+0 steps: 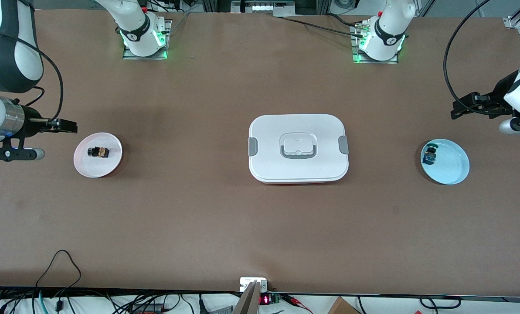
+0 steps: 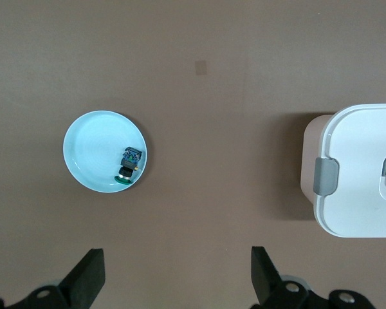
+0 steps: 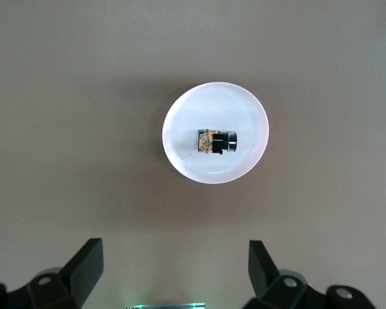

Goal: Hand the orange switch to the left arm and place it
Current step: 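Lower the right gripper over the orange switch on the plate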

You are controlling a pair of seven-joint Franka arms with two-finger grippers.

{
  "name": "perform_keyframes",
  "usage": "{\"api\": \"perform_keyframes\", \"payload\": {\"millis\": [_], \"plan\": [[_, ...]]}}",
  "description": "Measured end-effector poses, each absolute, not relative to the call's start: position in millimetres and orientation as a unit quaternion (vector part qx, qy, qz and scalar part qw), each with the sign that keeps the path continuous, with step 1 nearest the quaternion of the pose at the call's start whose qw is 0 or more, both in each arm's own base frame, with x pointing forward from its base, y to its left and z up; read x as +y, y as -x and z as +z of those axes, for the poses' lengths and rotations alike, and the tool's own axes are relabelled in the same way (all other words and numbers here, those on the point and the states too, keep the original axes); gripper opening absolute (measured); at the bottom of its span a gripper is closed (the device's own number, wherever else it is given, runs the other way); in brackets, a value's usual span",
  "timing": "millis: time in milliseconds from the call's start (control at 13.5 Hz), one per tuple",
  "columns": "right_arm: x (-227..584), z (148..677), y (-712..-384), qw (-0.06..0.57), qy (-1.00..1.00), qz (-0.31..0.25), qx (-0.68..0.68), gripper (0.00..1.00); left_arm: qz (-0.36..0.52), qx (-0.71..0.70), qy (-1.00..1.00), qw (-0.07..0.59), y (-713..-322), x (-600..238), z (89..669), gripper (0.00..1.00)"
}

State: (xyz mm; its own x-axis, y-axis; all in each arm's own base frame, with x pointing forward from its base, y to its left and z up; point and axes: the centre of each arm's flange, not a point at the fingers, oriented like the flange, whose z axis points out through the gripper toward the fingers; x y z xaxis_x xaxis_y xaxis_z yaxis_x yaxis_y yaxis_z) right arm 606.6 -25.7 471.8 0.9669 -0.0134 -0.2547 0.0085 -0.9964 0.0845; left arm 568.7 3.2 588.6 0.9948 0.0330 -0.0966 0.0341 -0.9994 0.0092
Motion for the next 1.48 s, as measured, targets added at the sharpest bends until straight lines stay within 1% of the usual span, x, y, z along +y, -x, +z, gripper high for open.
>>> {"api": "perform_keyframes", "payload": {"millis": [148, 371, 519, 816, 1113, 1484], "plan": [[-28.3, 463.2, -613.4, 0.056, -0.991, -0.120, 0.002, 1.00, -0.048, 0.017, -0.999, 0.005, -568.7, 3.2, 588.5, 1.00], [-29.9, 450.8, -621.9, 0.061, -0.992, -0.108, 0.004, 1.00, -0.048, 0.016, -0.999, 0.005, -568.8, 2.9, 588.4, 1.00], [-35.5, 425.1, -625.1, 0.061, -0.994, -0.094, 0.002, 1.00, -0.048, 0.016, -0.999, 0.005, -568.8, 2.6, 588.3, 1.00], [-56.4, 351.8, -608.2, 0.057, -0.995, -0.088, -0.006, 1.00, -0.049, 0.016, -0.999, 0.005, -568.9, 2.4, 588.3, 1.00], [-55.3, 316.1, -598.3, 0.055, -0.997, -0.060, -0.001, 1.00, -0.049, 0.016, -0.999, 0.005, -569.0, 2.3, 588.1, 1.00], [-64.5, 252.7, -580.9, 0.052, -0.996, -0.070, -0.004, 1.00, -0.049, 0.016, -0.999, 0.005, -569.2, 2.3, 588.0, 1.00]]}}
